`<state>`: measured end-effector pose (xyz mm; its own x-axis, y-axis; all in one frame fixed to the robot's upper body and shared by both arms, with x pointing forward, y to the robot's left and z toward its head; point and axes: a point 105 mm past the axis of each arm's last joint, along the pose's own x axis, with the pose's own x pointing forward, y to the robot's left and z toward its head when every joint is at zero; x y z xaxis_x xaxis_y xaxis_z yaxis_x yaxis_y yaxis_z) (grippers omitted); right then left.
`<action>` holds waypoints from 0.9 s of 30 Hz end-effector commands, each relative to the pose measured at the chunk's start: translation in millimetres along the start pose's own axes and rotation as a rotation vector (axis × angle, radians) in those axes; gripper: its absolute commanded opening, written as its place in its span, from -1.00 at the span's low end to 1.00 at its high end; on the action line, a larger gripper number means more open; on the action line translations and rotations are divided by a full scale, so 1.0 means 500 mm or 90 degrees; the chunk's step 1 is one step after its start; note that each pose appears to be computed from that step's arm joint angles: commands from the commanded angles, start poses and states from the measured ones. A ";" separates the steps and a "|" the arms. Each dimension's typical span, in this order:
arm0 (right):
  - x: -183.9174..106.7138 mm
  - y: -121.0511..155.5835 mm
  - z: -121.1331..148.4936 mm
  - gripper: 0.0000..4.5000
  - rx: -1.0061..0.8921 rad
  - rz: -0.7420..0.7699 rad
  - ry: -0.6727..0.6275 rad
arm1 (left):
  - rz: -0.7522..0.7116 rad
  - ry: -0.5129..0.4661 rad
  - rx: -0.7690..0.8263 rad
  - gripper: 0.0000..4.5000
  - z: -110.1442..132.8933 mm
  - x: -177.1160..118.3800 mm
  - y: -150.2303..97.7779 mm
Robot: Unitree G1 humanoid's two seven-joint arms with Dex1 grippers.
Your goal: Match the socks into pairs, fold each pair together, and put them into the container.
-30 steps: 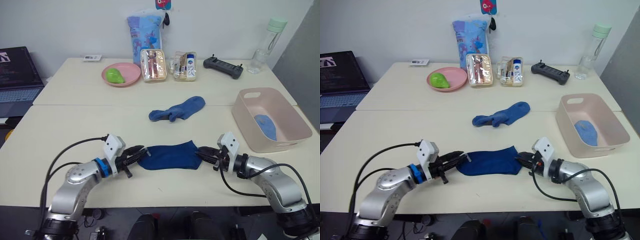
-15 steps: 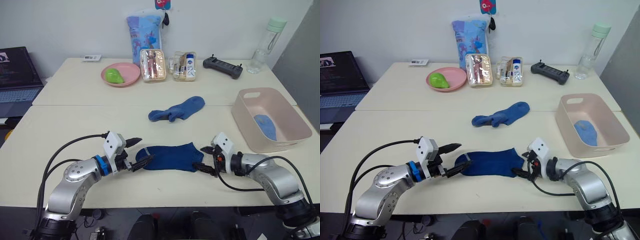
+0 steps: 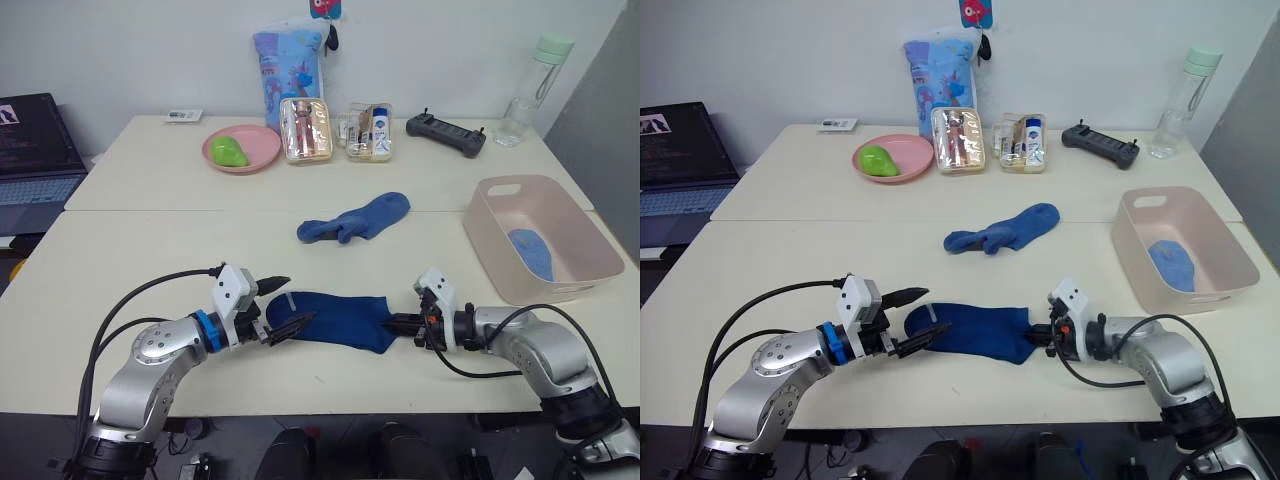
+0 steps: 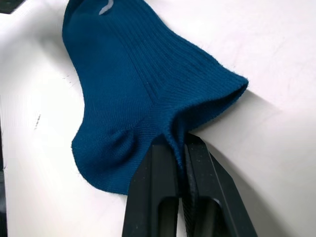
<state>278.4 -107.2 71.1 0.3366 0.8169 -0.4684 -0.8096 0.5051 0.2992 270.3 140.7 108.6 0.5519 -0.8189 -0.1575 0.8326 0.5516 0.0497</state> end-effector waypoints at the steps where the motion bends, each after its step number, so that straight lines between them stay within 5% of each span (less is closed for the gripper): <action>1: -0.024 -0.008 0.039 -0.99 0.003 0.028 -0.023 | -0.060 -0.008 0.026 1.00 0.023 0.025 -0.023; 4: -0.037 -0.018 0.046 -0.99 -0.005 0.053 0.000 | -0.090 -0.008 0.041 1.00 0.028 0.054 -0.024; 18: -0.051 -0.055 0.065 -1.00 -0.025 0.079 0.026 | -0.184 0.062 0.064 -0.98 -0.010 0.135 -0.042; 27: -0.056 -0.032 0.090 -1.00 -0.014 0.114 0.000 | -0.176 0.126 0.054 -1.00 -0.068 0.179 -0.040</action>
<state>302.5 -131.7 94.7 0.1866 0.8644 -0.4668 -0.8377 0.3883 0.3840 300.3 62.4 66.0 0.2906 -0.8947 -0.3392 0.9556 0.2894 0.0552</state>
